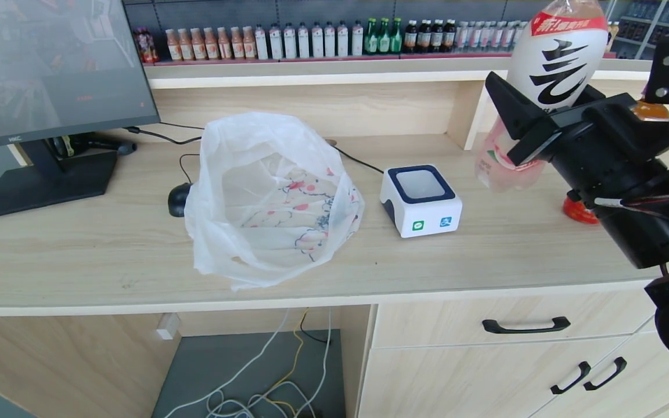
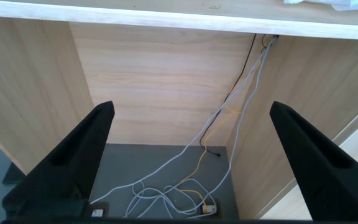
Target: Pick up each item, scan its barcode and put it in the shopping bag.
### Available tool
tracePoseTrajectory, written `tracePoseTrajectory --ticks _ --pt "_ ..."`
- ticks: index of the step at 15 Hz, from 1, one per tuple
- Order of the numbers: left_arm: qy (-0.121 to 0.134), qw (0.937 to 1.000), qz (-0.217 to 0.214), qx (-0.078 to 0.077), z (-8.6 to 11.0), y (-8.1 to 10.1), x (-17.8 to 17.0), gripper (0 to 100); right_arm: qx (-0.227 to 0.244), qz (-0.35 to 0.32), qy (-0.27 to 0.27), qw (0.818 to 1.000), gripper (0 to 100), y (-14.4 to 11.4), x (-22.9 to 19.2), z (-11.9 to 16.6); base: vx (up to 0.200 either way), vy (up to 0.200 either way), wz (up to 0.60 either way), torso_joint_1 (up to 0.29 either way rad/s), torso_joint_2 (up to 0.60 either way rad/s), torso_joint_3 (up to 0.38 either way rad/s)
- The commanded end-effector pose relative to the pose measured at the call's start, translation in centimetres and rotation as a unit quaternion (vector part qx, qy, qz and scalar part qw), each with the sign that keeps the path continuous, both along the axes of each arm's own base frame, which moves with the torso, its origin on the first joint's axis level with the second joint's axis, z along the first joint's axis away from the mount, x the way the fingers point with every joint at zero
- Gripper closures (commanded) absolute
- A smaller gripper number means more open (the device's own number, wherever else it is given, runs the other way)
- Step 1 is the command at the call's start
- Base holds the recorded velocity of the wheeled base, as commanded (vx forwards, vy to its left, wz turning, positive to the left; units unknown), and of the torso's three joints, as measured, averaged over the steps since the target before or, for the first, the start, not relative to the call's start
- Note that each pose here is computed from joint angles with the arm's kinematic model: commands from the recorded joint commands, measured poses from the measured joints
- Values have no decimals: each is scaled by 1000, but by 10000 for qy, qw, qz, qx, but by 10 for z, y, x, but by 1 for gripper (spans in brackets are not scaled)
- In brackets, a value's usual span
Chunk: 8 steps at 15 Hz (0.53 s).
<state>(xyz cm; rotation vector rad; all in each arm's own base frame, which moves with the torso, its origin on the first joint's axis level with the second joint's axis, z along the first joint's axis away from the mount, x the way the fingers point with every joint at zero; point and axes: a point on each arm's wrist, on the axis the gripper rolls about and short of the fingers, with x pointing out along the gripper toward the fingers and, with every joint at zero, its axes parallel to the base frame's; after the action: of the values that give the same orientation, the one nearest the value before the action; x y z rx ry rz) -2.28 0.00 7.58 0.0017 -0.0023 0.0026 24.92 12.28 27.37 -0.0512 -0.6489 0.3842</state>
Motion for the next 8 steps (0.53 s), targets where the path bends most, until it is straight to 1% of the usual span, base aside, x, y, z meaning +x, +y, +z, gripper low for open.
tracePoseTrajectory --ticks 1,8 --pt "-4 10000 3 -1 0 0 0 0 40 -21 -75 10000 100 0 1 3 0 0 0 0 0 0" --pt "-4 10000 3 -1 0 0 0 0 156 -23 -180 9997 100 0 -1 8 0 0 0 0 0 0"
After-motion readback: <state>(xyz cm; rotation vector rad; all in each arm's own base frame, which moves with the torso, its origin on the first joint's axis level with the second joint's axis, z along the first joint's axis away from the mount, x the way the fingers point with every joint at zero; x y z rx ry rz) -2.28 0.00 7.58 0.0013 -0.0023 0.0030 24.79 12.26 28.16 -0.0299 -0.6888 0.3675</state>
